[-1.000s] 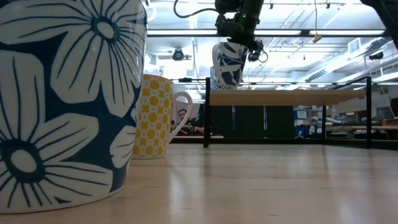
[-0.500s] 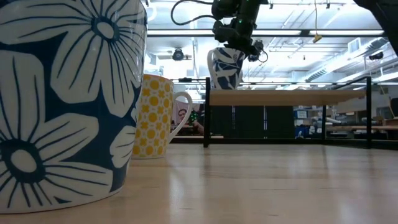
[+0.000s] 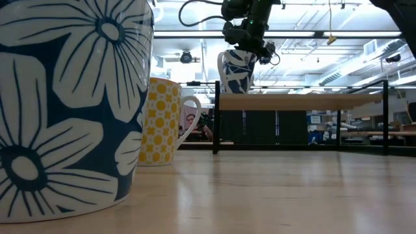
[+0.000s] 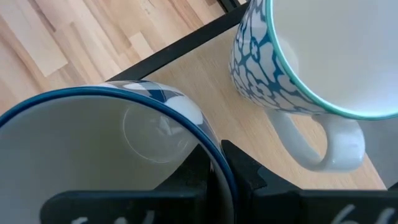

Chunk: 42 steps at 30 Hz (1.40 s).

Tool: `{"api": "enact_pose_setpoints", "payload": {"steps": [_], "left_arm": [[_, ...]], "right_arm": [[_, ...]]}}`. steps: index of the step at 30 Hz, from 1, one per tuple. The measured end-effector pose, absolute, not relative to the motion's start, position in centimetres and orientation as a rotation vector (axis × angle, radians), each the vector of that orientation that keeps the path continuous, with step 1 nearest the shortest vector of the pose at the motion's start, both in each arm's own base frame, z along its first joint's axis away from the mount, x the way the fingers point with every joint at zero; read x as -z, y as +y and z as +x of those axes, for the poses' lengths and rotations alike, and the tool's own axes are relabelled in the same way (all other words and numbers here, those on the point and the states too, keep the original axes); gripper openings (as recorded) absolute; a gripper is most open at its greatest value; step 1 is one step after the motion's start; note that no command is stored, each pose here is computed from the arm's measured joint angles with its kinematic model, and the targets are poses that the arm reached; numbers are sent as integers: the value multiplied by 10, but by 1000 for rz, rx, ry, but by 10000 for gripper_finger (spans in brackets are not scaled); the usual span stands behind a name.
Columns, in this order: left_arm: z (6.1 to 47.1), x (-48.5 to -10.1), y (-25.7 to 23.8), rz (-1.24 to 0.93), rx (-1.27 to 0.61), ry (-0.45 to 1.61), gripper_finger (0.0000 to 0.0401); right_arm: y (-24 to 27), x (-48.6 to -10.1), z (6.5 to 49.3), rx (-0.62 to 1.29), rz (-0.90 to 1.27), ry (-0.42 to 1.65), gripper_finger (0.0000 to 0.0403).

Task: Place coffee mugs
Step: Put the light blue pattern mug on the shelf

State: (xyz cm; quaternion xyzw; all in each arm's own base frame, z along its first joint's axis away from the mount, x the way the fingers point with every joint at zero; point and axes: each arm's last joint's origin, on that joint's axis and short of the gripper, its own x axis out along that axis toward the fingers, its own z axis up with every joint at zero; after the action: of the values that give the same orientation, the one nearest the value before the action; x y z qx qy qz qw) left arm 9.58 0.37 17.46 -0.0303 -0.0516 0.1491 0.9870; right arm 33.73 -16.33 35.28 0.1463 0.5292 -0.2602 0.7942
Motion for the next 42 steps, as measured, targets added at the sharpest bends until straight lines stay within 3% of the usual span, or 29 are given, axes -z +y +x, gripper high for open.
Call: {"api": "enact_pose_setpoints", "payload": {"steps": [29,42], "left_arm": [[96,-175,4,-61,-300,-104,149],[96,-175,4,-61,-300,-103,149]], "right_arm": [[-163,-354,338,588,355,1111,51],[-164,-354,338,631,367,1100,81]]}}
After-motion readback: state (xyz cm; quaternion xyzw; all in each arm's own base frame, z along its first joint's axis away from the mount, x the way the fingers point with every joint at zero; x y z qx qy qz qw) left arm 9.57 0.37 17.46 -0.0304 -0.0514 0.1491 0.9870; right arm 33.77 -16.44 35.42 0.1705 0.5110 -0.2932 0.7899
